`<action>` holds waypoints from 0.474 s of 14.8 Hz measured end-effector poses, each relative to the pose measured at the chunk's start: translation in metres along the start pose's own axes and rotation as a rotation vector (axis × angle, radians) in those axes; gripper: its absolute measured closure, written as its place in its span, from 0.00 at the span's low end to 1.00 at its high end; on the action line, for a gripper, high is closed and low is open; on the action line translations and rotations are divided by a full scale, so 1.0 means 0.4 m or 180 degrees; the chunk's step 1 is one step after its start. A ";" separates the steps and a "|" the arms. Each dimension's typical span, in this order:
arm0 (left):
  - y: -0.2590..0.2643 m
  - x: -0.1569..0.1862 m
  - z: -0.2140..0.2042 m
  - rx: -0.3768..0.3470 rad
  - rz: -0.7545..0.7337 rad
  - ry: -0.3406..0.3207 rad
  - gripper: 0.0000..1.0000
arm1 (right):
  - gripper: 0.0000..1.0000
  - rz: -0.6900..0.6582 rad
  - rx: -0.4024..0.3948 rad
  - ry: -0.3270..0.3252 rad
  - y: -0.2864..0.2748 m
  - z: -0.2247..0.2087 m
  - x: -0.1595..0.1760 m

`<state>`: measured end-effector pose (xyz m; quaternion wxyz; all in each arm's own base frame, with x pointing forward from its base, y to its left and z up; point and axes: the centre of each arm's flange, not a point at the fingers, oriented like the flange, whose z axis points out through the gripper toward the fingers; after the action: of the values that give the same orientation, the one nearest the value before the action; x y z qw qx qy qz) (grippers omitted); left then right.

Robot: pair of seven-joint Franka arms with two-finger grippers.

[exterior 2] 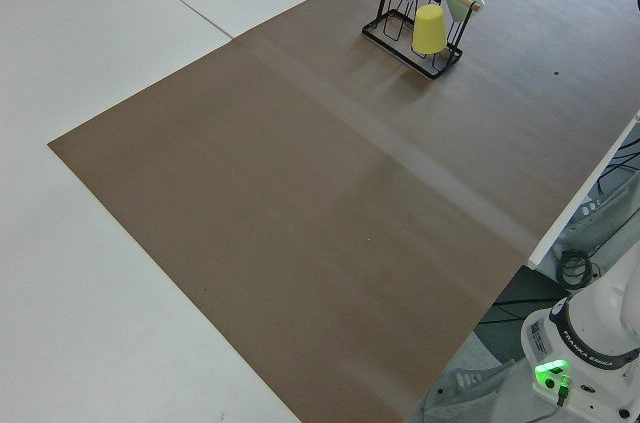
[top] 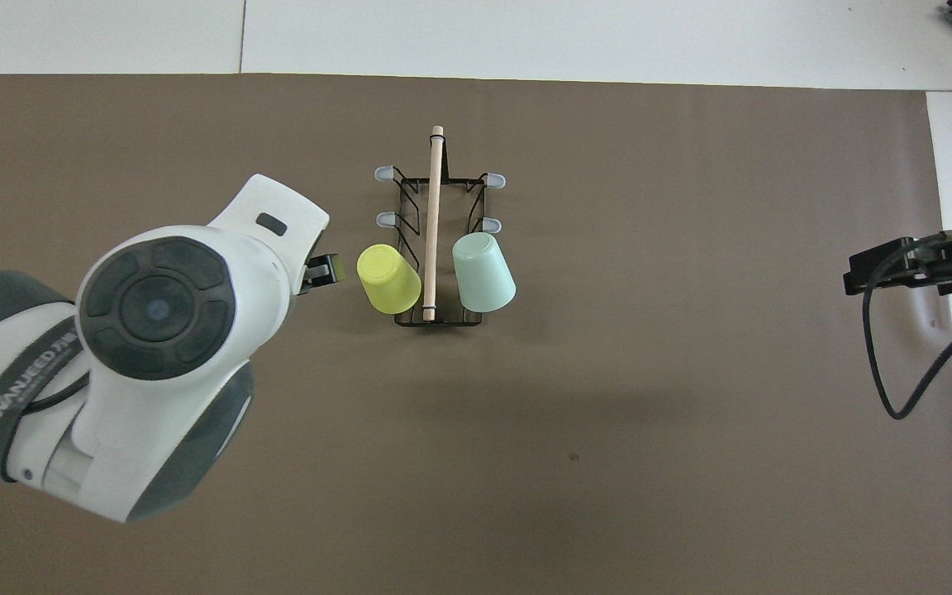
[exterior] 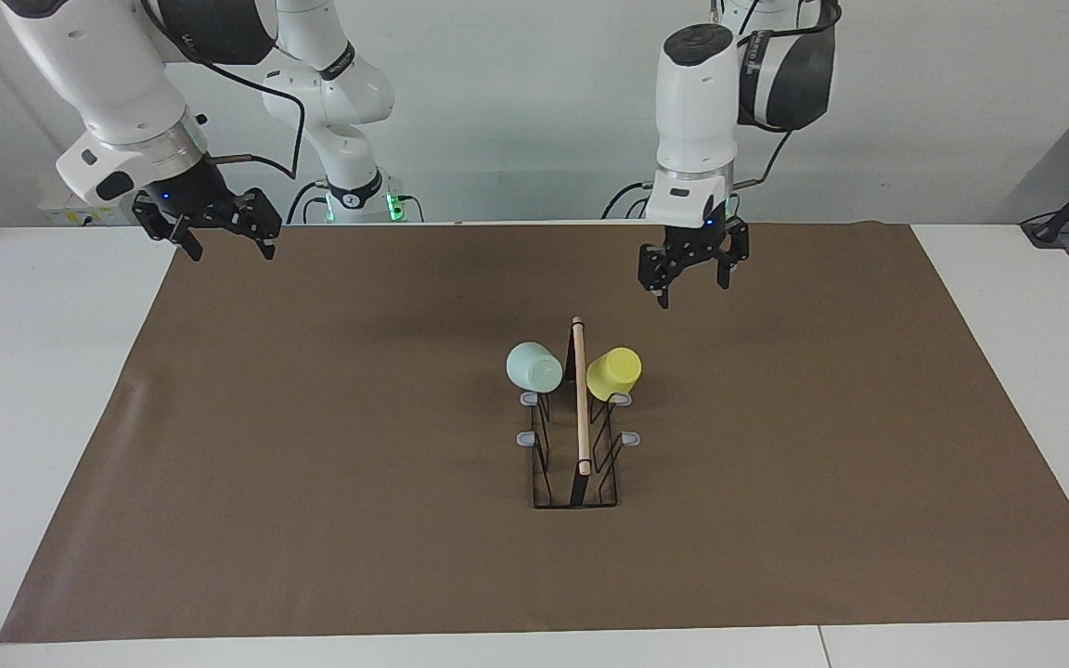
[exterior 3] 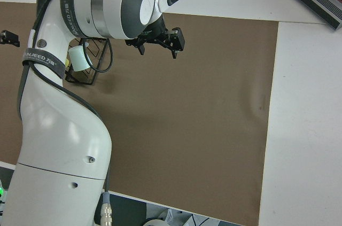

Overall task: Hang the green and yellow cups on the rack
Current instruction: 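Release the yellow cup on the peg and withdraw the left gripper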

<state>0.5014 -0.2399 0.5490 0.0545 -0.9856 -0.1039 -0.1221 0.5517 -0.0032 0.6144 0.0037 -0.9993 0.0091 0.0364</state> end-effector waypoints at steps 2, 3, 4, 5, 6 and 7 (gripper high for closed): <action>-0.055 0.022 -0.007 -0.0040 0.0047 -0.0010 0.00 | 0.00 0.0000 0.0000 -0.0007 0.000 0.005 0.003; -0.088 0.036 -0.004 -0.0075 0.0085 -0.0051 0.00 | 0.00 0.0003 0.0000 -0.0011 0.001 0.007 0.004; -0.129 0.052 0.000 -0.0141 0.0137 -0.0108 0.00 | 0.00 0.0006 -0.0001 -0.0017 0.006 0.009 0.004; -0.178 0.072 0.005 -0.0207 0.0179 -0.0157 0.00 | 0.00 -0.0008 0.0001 -0.0025 0.017 0.010 0.003; -0.228 0.090 0.008 -0.0247 0.0219 -0.0177 0.00 | 0.00 -0.0037 0.0004 -0.0033 0.032 0.010 0.000; -0.274 0.107 0.009 -0.0268 0.0283 -0.0182 0.00 | 0.00 -0.0056 0.0007 -0.0040 0.046 0.011 -0.006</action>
<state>0.5188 -0.1246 0.5652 0.0154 -0.9937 -0.0563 -0.0956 0.5489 -0.0215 0.6102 0.0053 -0.9991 0.0003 0.0426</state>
